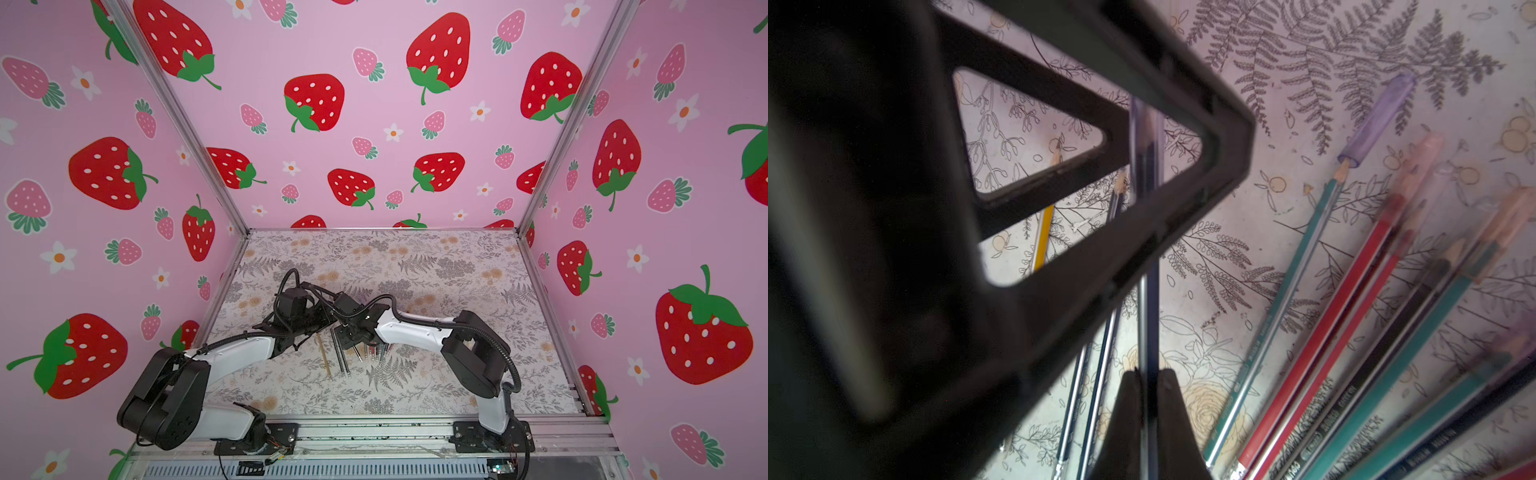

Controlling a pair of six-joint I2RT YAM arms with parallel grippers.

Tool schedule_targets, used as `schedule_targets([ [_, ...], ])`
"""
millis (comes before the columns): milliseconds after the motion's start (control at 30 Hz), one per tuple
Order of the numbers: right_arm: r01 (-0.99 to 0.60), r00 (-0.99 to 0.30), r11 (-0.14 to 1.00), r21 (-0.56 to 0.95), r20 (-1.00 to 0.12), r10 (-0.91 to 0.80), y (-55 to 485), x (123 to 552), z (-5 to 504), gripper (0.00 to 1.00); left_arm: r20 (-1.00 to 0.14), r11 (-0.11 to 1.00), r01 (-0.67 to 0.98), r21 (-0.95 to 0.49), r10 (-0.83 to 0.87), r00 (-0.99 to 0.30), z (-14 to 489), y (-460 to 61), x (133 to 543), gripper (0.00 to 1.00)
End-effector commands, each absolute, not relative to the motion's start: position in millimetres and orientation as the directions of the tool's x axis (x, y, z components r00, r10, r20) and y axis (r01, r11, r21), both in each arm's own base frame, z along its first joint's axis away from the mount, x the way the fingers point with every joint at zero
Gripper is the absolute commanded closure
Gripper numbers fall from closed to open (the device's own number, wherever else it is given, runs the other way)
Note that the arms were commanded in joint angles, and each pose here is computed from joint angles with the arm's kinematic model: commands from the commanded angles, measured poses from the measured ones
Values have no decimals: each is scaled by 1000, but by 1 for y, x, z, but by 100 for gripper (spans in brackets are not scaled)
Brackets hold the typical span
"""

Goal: Remove the protective cover of the pencils
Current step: Remove the protective sleeve from the pencil.

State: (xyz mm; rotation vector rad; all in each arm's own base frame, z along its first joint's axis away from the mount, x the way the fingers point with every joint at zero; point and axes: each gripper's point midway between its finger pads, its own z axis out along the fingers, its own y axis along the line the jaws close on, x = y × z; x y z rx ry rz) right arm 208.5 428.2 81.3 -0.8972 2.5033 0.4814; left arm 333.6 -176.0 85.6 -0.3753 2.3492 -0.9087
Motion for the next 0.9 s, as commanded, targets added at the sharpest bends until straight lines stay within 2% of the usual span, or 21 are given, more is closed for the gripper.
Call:
schedule_targets([
  [0,-678,-678,710,188,-531,-507,432,203,92,95,-450,705,-7,-709,-460,-766,106,-185,349,46],
  [333,-696,-660,688,206,-562,-499,437,196,99,95,-443,697,-9,-717,-467,-765,106,-187,350,52],
  [567,-698,-657,686,205,-564,-500,437,195,99,95,-445,692,-10,-722,-475,-759,110,-187,350,67],
  [867,-706,-649,675,216,-578,-494,441,191,102,95,-434,672,-14,-740,-494,-753,116,-187,349,79],
])
